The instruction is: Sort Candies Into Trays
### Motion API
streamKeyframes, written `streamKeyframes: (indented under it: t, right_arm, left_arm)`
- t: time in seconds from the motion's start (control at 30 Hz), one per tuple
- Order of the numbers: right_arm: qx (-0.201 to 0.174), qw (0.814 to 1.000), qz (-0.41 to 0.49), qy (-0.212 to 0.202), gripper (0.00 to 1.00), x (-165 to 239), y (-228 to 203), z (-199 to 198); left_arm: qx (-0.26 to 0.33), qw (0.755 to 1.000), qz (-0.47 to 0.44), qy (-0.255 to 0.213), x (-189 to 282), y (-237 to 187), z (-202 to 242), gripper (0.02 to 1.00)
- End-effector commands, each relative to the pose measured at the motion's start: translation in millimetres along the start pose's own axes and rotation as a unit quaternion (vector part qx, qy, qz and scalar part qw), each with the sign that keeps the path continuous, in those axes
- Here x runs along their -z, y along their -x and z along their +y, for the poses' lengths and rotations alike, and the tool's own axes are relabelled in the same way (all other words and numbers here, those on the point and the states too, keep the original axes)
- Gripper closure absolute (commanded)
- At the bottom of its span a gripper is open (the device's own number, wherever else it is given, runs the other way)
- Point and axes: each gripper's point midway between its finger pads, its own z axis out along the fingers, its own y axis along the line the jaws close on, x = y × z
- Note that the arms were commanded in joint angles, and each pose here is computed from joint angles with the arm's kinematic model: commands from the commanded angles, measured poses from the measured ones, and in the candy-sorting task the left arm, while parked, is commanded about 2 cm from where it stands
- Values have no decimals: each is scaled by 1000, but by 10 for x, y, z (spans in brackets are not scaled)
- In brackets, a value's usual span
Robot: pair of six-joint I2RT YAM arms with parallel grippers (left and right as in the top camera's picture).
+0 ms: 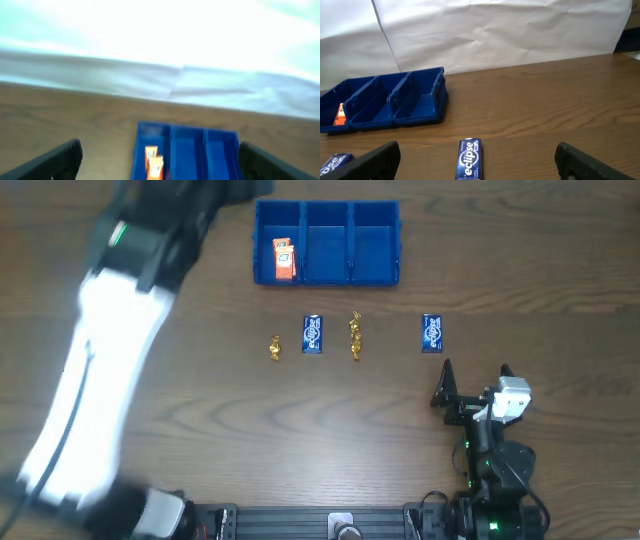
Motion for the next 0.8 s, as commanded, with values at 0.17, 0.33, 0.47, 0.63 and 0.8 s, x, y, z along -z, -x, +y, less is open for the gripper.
streamKeyframes:
  t: [0.17,0.33,0.47,0.63,0.8]
  right_arm:
    - [7,1000,0,0,3,2,-7,-6]
    - [7,1000,0,0,3,2,-7,-7]
    - [7,1000,0,0,3,2,-8,-7]
    - [7,1000,0,0,3,2,-7,-7]
    - [7,1000,0,0,3,2,-8,-6]
  left_arm:
    - [-64,993,-102,-4,826,-486,597,20]
    - [-68,985,-157,2,1175,-885,979,18]
    - [-72,978,-194,5,1318,-1320,1178,18]
    - [-90,963,-254,-20,1348,-1764,1281,20]
    - [-125,951,-281,-41,1233,-2142,1303,20]
